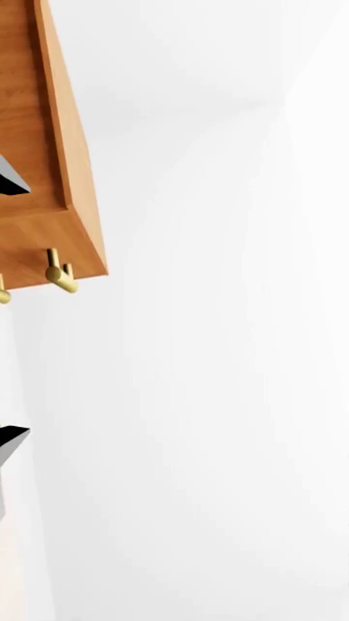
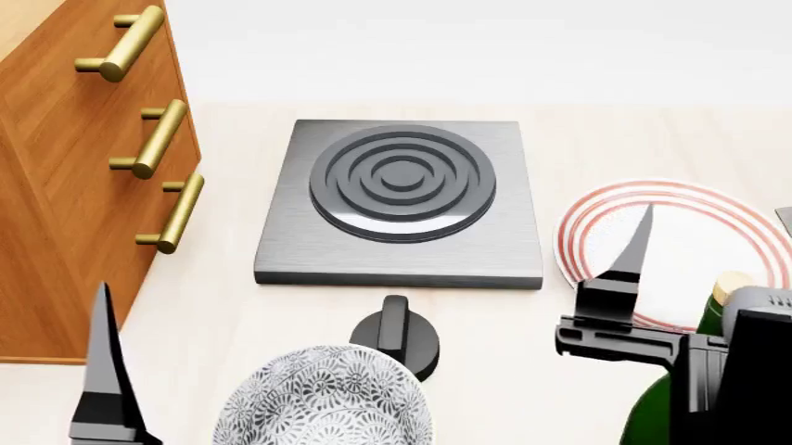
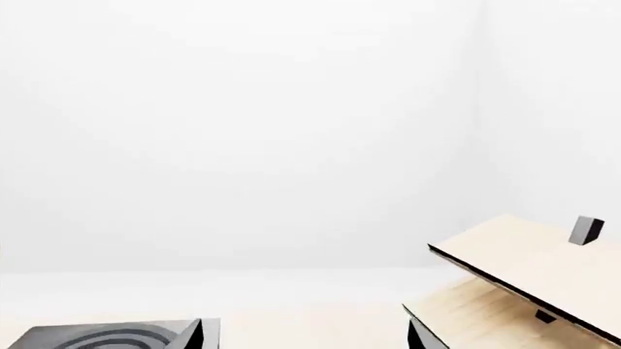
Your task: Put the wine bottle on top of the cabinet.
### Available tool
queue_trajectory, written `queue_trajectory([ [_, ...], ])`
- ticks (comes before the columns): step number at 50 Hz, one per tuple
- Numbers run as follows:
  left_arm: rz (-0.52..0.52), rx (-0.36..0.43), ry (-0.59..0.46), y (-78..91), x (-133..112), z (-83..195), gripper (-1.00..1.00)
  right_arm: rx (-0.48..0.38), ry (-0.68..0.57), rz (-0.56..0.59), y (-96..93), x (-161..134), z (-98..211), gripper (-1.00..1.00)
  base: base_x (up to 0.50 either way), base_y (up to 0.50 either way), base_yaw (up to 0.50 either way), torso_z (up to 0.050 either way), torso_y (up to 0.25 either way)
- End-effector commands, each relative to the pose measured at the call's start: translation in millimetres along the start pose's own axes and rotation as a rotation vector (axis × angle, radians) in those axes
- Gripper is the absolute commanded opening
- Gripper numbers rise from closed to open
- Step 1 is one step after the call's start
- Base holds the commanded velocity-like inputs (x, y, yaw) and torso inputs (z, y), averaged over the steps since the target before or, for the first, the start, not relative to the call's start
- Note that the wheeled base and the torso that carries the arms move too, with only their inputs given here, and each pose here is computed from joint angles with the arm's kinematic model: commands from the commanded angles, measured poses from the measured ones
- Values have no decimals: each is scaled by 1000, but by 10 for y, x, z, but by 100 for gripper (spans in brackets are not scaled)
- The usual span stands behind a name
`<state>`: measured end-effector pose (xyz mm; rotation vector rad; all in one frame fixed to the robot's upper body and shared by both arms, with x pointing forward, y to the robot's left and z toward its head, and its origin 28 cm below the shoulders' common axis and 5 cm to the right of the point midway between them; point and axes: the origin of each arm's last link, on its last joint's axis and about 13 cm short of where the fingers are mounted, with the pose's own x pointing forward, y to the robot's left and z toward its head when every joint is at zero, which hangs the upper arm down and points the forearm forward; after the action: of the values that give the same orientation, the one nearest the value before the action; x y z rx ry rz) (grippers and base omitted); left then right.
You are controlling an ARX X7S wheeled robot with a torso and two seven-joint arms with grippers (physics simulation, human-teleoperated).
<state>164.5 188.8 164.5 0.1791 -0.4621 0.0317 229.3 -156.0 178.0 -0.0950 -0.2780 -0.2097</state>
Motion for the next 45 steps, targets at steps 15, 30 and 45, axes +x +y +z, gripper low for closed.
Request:
queue_trajectory([
  [15,-21,-38,-36,21,-1,56,100,7,102,-69,-67,154,-376,100,0,0,0,0,0],
  [30,-23,-37,-33,15,-5,49,100,23,121,-97,-118,66,-453,100,0,0,0,0,0],
  [45,-25,-37,-31,9,0,40,100,26,123,-97,-115,55,-466,100,0,0,0,0,0],
])
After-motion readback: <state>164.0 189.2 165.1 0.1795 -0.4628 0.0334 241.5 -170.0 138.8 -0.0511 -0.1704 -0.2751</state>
